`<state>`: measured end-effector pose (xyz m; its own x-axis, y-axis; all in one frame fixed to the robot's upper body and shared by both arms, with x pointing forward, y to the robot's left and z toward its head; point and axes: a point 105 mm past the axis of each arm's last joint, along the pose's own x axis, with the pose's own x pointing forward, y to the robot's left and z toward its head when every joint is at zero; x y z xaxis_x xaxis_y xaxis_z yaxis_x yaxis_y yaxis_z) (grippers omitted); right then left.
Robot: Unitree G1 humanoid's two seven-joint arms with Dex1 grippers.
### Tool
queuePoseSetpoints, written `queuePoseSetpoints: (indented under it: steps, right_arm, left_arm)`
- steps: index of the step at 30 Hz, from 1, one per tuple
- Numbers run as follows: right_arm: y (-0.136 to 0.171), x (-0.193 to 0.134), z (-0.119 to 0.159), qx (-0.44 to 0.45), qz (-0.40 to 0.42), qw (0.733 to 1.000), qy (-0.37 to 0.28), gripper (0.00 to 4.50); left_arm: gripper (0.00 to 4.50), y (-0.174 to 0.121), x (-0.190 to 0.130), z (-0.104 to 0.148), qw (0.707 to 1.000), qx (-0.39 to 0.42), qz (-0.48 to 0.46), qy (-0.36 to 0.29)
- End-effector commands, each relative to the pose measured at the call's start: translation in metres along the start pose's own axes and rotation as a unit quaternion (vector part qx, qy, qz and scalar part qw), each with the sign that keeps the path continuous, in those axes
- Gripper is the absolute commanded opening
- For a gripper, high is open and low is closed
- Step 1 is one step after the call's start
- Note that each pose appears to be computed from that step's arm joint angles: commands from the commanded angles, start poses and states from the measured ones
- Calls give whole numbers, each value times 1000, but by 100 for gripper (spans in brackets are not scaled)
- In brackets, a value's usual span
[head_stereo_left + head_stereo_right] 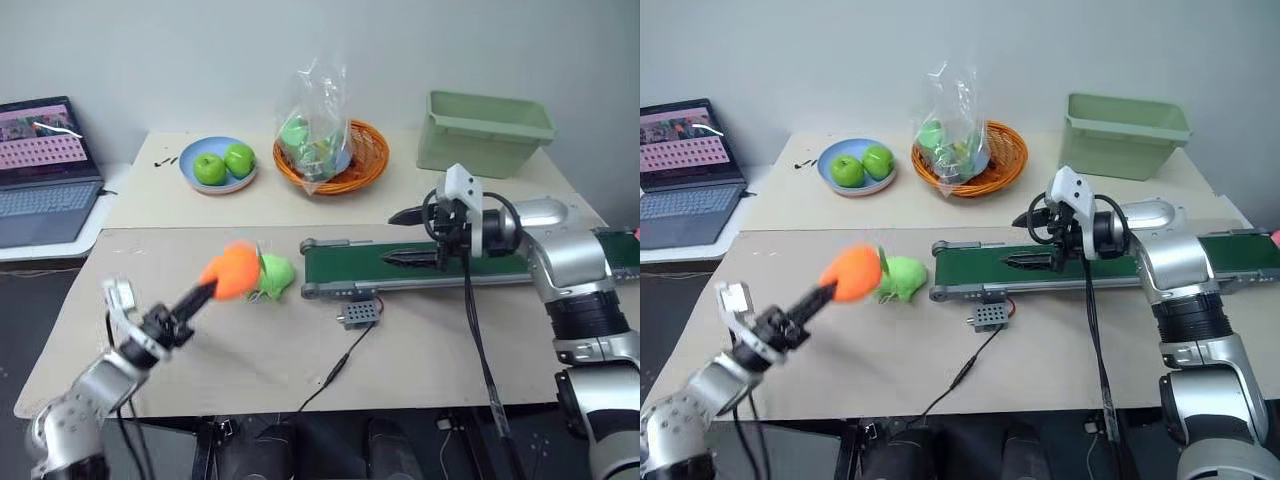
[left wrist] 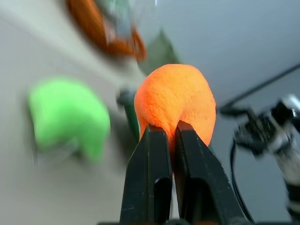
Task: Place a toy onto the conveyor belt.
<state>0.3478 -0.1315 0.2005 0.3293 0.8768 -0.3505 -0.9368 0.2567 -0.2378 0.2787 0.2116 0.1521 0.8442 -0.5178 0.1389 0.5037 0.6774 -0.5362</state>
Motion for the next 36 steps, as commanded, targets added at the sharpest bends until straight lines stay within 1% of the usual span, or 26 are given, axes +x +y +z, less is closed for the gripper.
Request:
queuePoseSetpoints:
  steps: [1, 2, 4, 5, 7, 8, 9, 10, 11, 12, 14, 16, 17, 18, 19, 21, 22, 24, 28, 30, 32, 34, 36]
  right_arm:
    - [-4, -2, 16, -27, -2, 999, -17, 450]
    - [-5, -3, 17, -27, -4, 999, -17, 450]
    - [-6, -4, 16, -27, -6, 999, -17, 450]
    - [-6, -5, 16, -27, -7, 999, -16, 450]
    - [-6, -5, 15, -27, -6, 1000, -16, 450]
    - [-6, -5, 15, -26, -6, 1000, -15, 450]
    - [-6, -5, 15, -26, -6, 1000, -15, 450]
    - [-5, -5, 15, -26, -6, 1000, -15, 450]
    - [-5, -5, 14, -25, -6, 1000, -15, 450]
    - [-5, -5, 14, -25, -6, 1000, -15, 450]
    - [-5, -5, 14, -24, -7, 1000, -16, 450]
    - [-4, -5, 14, -24, -8, 1000, -16, 450]
    - [-4, -6, 13, -24, -8, 1000, -15, 450]
    - [-4, -6, 13, -23, -8, 1000, -15, 450]
    - [-4, -6, 13, -23, -9, 1000, -14, 450]
    - [-5, -7, 13, -23, -9, 1000, -14, 450]
    - [-5, -7, 13, -23, -10, 1000, -13, 450]
    - [-5, -7, 13, -23, -10, 1000, -13, 450]
    - [-5, -7, 13, -23, -11, 1000, -12, 450]
    - [-5, -9, 13, -22, -13, 1000, -11, 450]
    - [-4, -10, 12, -21, -16, 1000, -9, 450]
    - [-3, -11, 12, -20, -17, 1000, -10, 450]
    - [-1, -13, 14, -19, -17, 1000, -13, 450]
  left_arm:
    - [9, -21, 13, -5, 990, 136, -1, 40]
    - [9, -25, 13, -9, 980, 194, -7, 54]
    - [9, -23, 11, -20, 945, 316, -4, 85]
    - [9, -19, 9, -21, 915, 394, 0, 90]
    - [9, -16, 5, -20, 863, 497, 0, 85]
    - [9, -15, 2, -21, 825, 558, -7, 86]
    - [9, -11, -2, -22, 794, 602, -5, 86]
    - [9, -8, -4, -23, 772, 630, -8, 85]
    - [9, -2, -7, -24, 767, 636, 0, 84]
    - [9, 5, -12, -23, 754, 652, 12, 83]
    - [9, 12, -21, -23, 711, 699, 10, 81]
    - [9, 8, -27, -20, 660, 749, 0, 58]
    - [9, 2, -30, -20, 620, 784, -16, 41]
    - [9, -3, -32, -22, 586, 809, -33, 29]
    - [9, -6, -33, -24, 564, 825, -45, 20]
    - [9, -14, -34, -29, 506, 859, -77, -7]
    - [9, -16, -34, -31, 488, 868, -89, -13]
    - [9, -16, -34, -34, 465, 879, -101, -19]
    - [9, -20, -27, -36, 441, 889, -120, -30]
    - [9, -23, -17, -31, 424, 896, -126, -45]
    - [9, -23, -5, -27, 399, 905, -138, -48]
    - [9, -25, 2, -26, 386, 909, -148, -51]
    - [9, -28, 10, -23, 382, 909, -157, -59]
